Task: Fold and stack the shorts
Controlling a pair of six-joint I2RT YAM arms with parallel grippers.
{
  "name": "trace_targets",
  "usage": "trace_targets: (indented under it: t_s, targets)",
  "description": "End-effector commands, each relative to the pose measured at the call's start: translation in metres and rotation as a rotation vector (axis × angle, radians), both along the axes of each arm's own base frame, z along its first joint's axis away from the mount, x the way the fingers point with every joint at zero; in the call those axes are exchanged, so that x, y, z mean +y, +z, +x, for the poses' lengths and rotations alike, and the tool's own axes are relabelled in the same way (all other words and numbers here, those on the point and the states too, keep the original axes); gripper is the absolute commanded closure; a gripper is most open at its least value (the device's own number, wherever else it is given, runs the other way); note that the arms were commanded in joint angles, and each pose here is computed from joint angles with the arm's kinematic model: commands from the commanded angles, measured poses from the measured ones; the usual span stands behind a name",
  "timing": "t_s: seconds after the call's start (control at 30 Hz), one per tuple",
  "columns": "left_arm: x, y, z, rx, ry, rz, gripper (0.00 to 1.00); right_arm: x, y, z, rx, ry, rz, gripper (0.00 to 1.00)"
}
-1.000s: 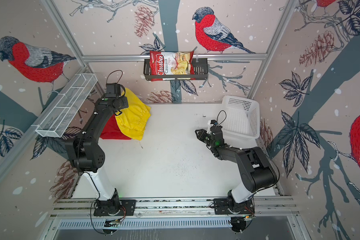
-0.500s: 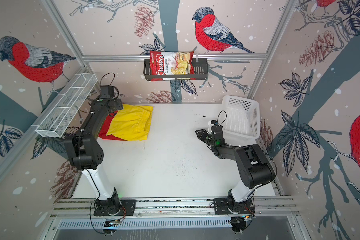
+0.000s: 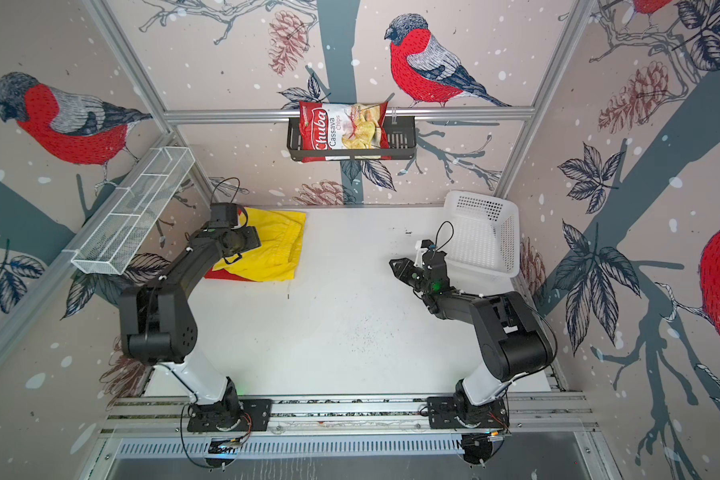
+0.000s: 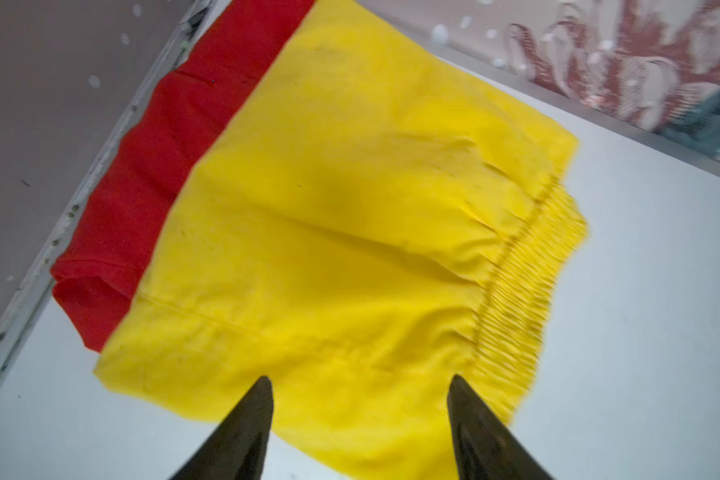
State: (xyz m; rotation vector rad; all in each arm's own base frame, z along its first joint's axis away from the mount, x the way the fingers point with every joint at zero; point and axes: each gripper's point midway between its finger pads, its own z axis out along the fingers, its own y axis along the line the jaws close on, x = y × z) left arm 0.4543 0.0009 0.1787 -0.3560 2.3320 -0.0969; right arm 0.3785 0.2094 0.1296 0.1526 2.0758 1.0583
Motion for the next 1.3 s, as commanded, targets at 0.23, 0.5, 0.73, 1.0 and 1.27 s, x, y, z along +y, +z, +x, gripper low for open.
trace_targets:
  t_s: [0.23, 0.5, 0.73, 1.0, 1.27]
  targets:
    - [-0.015, 0.123, -0.069, -0.531, -0.009, -0.048, 0.01, -0.006, 0.149, -0.037, -0.475, -0.159, -0.305, 0.57]
    - [-0.014, 0.111, -0.117, -0.742, -0.021, -0.072, 0.01, -0.096, 0.209, -0.075, -0.624, -0.48, -0.411, 0.0]
    - [0.012, 0.081, -0.13, -0.743, 0.103, 0.029, 0.01, -0.179, 0.171, -0.09, -0.44, -0.779, -0.514, 0.0]
    - [0.017, 0.022, -0.127, -0.708, 0.079, 0.156, 0.01, -0.207, 0.129, -0.096, -0.505, -0.776, -0.634, 0.0]
    - [0.033, -0.011, -0.138, -0.722, 0.143, 0.248, 0.01, -0.229, 0.077, -0.1, -0.441, -0.843, -0.726, 0.0]
